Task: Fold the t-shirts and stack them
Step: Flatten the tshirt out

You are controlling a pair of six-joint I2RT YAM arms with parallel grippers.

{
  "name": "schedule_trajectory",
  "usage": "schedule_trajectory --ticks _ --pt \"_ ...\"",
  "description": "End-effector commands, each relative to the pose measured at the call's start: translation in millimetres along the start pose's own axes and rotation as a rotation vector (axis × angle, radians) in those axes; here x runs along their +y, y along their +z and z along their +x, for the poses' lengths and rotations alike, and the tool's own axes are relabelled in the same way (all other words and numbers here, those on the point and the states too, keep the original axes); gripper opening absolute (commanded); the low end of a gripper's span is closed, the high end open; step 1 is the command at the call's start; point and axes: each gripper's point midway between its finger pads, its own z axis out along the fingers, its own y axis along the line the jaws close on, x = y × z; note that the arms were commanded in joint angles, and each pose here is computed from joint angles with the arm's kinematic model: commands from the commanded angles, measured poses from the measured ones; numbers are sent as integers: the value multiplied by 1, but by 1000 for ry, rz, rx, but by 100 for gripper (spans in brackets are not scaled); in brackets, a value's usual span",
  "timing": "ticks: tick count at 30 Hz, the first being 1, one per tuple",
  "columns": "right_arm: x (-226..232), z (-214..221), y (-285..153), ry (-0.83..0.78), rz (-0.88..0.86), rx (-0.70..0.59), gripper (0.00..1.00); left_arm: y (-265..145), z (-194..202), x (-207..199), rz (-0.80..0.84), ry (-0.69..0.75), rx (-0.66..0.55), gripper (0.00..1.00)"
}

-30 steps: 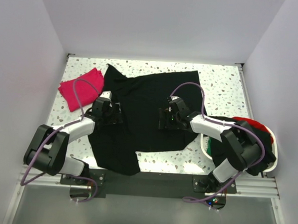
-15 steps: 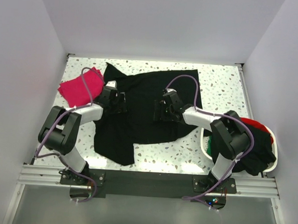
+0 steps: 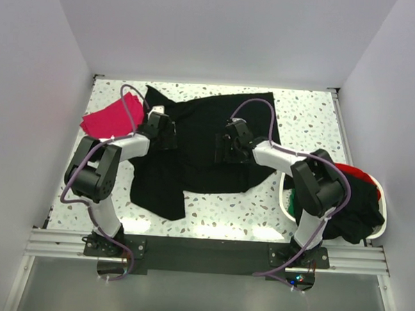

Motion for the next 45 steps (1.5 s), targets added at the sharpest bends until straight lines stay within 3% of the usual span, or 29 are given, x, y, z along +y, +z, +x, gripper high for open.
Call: schedule_trajectory --ticks 1,7,15,30,45 --pt "-9 -34 -39 -18 54 -98 86 -7 -8 17 -64 25 -5 97" --pt "-45 -32 -59 -3 164 -116 83 -20 -13 19 -53 29 -32 97" --pt "-89 -16 -48 41 247 -69 62 -32 -16 16 -16 27 -56 97" --pt "-104 -3 -20 36 320 -11 48 -36 -16 15 2 31 -64 97" --pt "-117 -8 -27 55 363 -25 27 -33 -15 20 -19 35 -54 97"
